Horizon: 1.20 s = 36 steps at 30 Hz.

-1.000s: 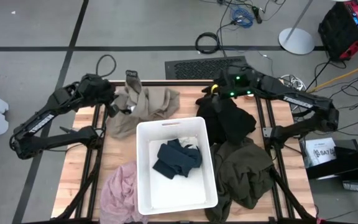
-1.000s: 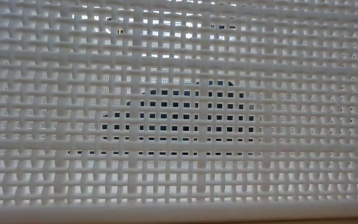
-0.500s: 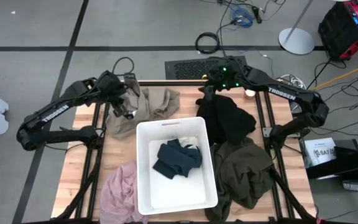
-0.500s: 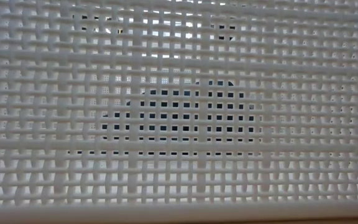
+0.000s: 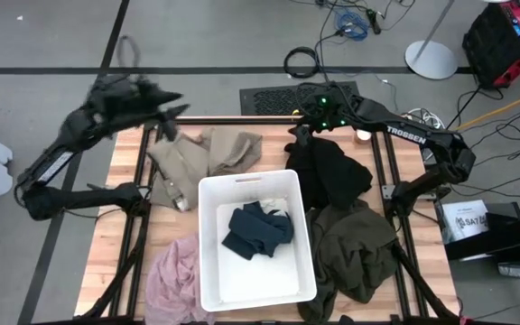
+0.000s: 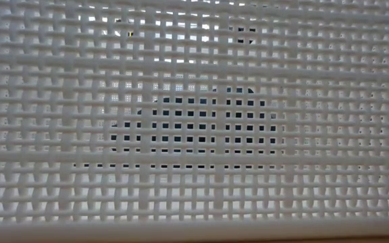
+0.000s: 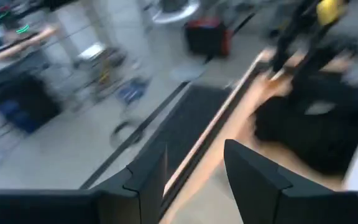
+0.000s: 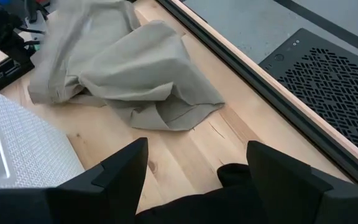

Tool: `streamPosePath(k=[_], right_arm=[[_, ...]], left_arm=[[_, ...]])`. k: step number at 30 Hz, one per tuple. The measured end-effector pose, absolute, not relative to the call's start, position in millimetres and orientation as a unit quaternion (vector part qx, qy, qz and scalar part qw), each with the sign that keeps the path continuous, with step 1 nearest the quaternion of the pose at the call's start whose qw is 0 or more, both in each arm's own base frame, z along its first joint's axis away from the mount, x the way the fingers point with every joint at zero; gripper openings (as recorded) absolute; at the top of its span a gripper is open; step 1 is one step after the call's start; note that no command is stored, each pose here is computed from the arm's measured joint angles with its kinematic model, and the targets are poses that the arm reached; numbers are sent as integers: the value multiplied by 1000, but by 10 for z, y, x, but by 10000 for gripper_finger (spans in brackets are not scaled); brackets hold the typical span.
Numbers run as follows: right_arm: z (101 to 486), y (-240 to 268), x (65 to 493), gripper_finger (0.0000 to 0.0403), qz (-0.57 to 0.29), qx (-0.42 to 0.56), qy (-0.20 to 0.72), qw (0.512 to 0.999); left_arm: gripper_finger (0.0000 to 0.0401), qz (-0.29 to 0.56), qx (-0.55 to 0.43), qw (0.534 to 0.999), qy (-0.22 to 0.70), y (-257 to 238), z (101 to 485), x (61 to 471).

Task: Sort clothes
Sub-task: Put the brown shorts into the white laundry bin

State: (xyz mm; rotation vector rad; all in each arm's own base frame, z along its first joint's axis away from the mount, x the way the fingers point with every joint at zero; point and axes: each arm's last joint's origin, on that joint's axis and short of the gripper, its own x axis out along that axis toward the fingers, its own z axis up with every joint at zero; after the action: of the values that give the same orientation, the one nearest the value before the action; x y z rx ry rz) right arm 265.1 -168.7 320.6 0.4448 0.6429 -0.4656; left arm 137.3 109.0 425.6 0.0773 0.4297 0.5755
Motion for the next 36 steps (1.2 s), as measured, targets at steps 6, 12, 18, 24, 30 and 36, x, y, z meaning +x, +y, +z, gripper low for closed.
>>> streamPosePath(k=[6,12,18,24,30,36], right_arm=[[3195,-1681,2643,263,-225,219,317,895],[3162,-1662,2618,263,-225,226,338,886],[3143,-1651,2601,263,-221,219,353,882],[3144,-1652,2602,263,-218,212,354,885],[3134,-1646,2594,263,-217,212,360,882],[3136,-1645,2596,263,-216,208,360,883]], left_arm=[[145,227,7,909,349,1703,3593,2058],[136,225,-39,888,399,2387,2966,2306],[136,119,-174,920,331,2604,2796,2247],[136,61,-189,931,305,2538,2908,2135],[136,140,-150,878,432,2498,2858,1813],[136,100,-166,864,464,2540,2476,1825]])
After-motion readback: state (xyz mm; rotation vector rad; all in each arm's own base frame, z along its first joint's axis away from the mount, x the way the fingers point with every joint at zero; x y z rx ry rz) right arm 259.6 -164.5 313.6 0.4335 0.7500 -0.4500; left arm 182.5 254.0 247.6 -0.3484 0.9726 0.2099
